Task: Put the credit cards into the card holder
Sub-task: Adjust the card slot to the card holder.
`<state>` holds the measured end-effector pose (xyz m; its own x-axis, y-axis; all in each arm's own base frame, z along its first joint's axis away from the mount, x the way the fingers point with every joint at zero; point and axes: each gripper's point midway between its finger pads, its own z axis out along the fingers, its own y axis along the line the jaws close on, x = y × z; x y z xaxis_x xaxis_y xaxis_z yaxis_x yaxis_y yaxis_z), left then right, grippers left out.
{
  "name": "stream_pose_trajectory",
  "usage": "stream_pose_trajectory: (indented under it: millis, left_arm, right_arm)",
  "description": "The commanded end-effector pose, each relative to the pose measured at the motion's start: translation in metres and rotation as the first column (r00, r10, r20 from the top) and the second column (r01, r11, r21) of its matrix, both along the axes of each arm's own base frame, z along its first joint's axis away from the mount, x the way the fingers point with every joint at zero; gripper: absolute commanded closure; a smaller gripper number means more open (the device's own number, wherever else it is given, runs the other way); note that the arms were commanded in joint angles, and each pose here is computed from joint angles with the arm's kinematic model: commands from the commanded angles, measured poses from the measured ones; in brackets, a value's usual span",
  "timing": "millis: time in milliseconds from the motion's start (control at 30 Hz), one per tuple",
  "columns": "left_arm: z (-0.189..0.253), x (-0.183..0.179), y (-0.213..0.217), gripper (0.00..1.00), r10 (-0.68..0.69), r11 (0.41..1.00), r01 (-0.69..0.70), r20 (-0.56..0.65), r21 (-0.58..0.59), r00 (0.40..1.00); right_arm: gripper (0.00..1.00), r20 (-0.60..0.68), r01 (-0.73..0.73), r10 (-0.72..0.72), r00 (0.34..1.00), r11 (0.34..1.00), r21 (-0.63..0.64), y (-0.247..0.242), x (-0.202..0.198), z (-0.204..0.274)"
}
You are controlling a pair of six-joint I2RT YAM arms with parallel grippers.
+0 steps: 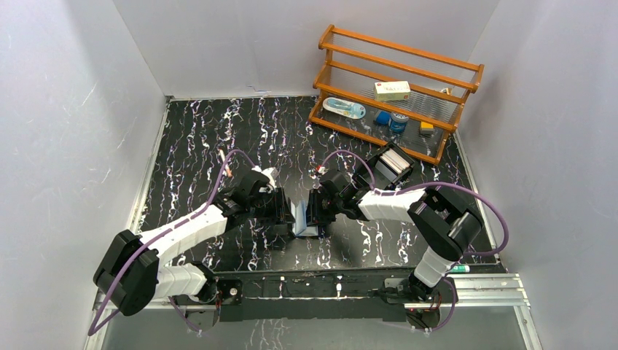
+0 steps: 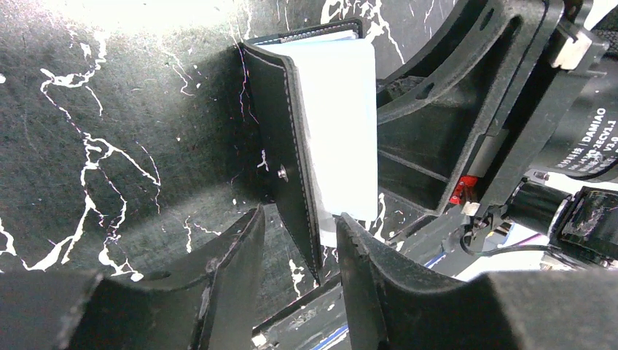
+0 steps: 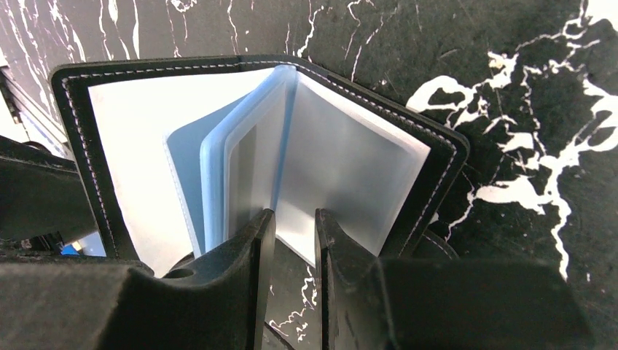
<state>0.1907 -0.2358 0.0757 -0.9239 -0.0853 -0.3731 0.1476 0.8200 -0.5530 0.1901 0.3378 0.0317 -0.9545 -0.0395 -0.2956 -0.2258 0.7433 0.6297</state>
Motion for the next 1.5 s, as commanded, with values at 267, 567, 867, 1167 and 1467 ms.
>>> stream_pose_trajectory:
  millis: [267,567,867,1167,1467]
  left_arm:
    - [0.017,-0.001,-0.009,0.52,0.009,0.997,-0.008,0.014,-0.075,1.0]
    - [0.009,0.0,-0.003,0.55,0.019,0.999,-0.019,0.013,-0.042,1.0]
    - [0.004,0.002,-0.001,0.72,0.013,1.0,-0.012,0.022,-0.019,1.0]
    - [0.001,0.002,0.0,0.67,0.01,1.0,-0.01,0.016,-0.01,1.0]
    - [-0.002,0.003,-0.001,0.68,0.005,1.0,-0.005,0.013,-0.001,1.0]
  right_arm:
    - [0.66,0.097,-0.068,0.057,0.994,0.992,0.105,0.029,0.007,0.048]
    - [0.66,0.084,-0.06,0.054,0.995,0.996,0.069,0.027,0.004,0.04]
    - [0.67,0.076,-0.04,0.039,0.996,0.999,0.017,0.017,0.003,0.027]
    - [0.67,0.077,-0.042,0.04,0.996,0.999,0.021,0.018,0.003,0.027]
    - [0.67,0.076,-0.043,0.041,0.996,0.999,0.024,0.019,0.003,0.027]
